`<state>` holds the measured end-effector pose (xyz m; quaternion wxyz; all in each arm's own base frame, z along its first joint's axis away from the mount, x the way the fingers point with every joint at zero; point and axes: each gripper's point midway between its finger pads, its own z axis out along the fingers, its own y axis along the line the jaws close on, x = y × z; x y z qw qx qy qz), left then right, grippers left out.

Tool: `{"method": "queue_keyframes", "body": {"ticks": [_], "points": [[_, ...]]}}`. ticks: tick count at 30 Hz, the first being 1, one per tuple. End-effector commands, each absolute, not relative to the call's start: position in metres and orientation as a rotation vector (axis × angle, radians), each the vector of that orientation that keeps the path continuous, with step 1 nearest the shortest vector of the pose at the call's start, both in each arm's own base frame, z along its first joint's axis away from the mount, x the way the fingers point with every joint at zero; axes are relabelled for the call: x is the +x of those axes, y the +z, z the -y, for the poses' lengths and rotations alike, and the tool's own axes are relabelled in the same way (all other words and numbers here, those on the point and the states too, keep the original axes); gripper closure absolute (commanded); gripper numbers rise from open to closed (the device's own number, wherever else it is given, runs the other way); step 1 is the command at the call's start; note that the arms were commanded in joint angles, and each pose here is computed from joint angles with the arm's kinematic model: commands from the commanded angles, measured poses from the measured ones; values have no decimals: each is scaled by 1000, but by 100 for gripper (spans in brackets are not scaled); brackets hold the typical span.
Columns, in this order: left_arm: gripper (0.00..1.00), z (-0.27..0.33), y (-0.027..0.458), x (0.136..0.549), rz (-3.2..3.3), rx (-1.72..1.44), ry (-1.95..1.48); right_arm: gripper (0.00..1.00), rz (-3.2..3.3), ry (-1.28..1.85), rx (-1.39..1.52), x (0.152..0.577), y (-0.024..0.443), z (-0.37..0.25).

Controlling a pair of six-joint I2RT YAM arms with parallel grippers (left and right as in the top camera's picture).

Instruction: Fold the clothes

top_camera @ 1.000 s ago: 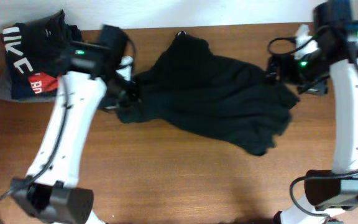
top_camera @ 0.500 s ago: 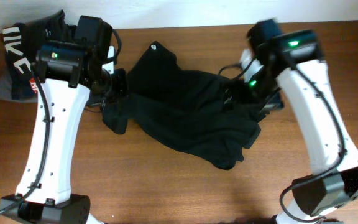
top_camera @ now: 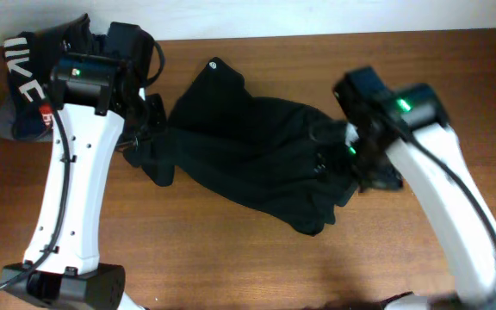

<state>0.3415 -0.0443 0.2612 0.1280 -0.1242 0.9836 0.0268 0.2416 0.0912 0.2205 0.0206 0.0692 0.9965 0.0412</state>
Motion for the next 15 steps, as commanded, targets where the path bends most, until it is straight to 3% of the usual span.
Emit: {"method": "queue_keyframes", "body": {"ticks": [1, 8, 15], "points": [[98, 37, 262, 346, -2842, -402, 116, 1, -3087, 168, 269, 219, 203, -88], [94, 39, 262, 344, -2853, -400, 105, 1, -3142, 498, 302, 197, 138, -124], [94, 38, 261, 341, -2864, -400, 111, 1, -3180, 296, 475, 185, 92, -127]]}}
